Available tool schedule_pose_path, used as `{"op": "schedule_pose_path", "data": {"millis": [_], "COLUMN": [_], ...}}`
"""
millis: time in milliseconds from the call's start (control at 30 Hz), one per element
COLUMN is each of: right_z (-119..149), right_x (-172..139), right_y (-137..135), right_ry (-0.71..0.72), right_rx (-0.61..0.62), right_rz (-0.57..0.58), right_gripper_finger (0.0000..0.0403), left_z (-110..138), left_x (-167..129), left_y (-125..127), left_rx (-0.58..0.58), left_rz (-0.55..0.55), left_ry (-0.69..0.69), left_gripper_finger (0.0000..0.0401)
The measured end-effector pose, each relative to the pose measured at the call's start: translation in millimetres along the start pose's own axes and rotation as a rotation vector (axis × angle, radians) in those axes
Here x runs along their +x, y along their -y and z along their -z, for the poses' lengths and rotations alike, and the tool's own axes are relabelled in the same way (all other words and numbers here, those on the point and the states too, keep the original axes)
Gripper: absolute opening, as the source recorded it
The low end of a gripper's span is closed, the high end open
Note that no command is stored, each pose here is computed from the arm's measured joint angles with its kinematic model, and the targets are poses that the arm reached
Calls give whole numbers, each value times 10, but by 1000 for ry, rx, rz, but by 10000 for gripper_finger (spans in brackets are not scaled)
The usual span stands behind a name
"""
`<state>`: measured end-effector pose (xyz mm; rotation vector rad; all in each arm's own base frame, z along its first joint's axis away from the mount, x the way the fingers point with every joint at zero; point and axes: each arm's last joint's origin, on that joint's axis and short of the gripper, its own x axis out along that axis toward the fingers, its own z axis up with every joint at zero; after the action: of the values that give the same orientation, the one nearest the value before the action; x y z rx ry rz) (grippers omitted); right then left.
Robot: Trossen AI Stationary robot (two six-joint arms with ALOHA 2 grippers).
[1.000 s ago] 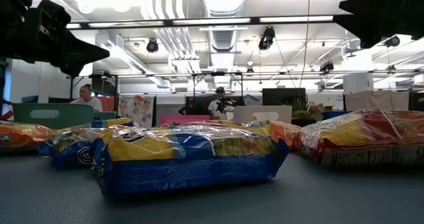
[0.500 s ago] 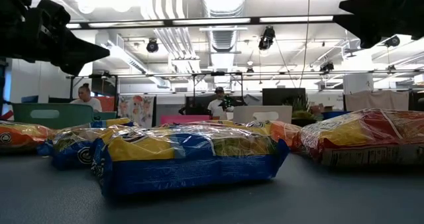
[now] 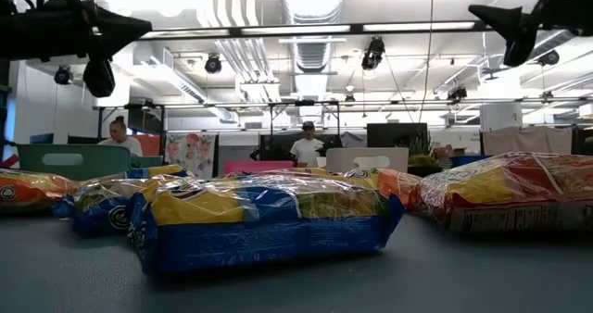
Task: Sort Maruchan noodles
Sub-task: Put the orange noodle pack into the white bin
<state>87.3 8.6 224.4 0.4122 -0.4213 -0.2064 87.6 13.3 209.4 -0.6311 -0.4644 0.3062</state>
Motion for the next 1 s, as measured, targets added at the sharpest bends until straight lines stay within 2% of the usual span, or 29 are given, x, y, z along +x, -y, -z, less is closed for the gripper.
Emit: {"op": "schedule_pose_path", "data": {"millis": [67,200,367,567,800,1000], "right_z": [-59,-184,-287,-233,-224,-164], "right_x": [42,170,376,714,942,1161], "right_y": [-26,-89,-202,-343,-403,-415], "right_ry": [2,-9,-78,-248,-371,-419], "right_rx": [-12,-74,-160,-234,-231,-271], "right_rz": [41,212,376,483,593,637], "right_gripper_finger": [228,228,228,228,228,228], "left_z": [-33,-51,-18,33,93,62], "left_x": [5,20,59,120,173,258], "left_y": [0,-15,-30,-30,-42,53], "left_rx": [17,41,141,274,376,428], "left_rz": [-44,-131,-186,-200,-220,-134], "left_ry": [61,122,112,74,22,-35], "left_gripper_finger": [0,0,0,0,0,0]}}
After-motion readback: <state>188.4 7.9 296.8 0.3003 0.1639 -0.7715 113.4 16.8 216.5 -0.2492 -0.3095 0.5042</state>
